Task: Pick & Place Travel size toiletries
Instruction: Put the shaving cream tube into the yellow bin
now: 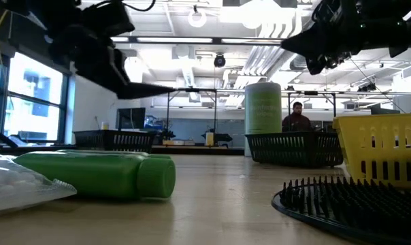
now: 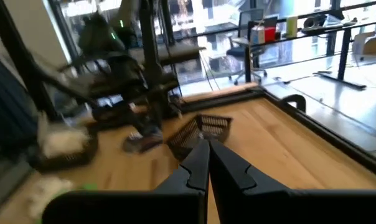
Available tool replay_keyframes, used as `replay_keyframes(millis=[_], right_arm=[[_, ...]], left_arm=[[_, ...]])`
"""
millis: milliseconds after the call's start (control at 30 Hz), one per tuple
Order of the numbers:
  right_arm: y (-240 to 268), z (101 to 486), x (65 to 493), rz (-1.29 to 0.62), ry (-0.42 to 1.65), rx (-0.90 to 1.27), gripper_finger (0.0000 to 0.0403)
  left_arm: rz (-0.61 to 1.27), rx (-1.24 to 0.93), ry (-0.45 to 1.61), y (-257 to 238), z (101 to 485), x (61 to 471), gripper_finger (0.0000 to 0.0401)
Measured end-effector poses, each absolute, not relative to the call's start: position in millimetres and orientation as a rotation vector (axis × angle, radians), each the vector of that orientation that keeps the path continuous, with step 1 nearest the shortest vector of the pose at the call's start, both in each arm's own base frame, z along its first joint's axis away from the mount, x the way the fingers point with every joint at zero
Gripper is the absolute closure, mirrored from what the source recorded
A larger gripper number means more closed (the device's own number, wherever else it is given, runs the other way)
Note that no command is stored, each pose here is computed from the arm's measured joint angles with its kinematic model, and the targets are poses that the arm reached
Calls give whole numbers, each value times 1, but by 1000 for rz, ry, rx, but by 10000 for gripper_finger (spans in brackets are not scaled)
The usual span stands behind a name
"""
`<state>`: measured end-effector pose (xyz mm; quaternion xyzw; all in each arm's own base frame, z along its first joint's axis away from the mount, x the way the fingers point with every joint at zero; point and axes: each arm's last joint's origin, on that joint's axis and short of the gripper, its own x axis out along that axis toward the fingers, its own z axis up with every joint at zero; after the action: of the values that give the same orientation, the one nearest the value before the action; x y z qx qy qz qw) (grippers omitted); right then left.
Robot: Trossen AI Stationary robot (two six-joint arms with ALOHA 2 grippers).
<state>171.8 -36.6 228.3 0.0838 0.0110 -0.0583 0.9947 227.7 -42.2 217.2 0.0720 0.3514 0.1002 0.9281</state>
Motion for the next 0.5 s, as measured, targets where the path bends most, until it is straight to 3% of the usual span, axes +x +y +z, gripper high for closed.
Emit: replay_keyframes(millis=[500], right_arm=[[-36, 233, 172, -89, -39, 424, 398]], left_arm=[[373, 166, 472, 0, 241, 246, 259]])
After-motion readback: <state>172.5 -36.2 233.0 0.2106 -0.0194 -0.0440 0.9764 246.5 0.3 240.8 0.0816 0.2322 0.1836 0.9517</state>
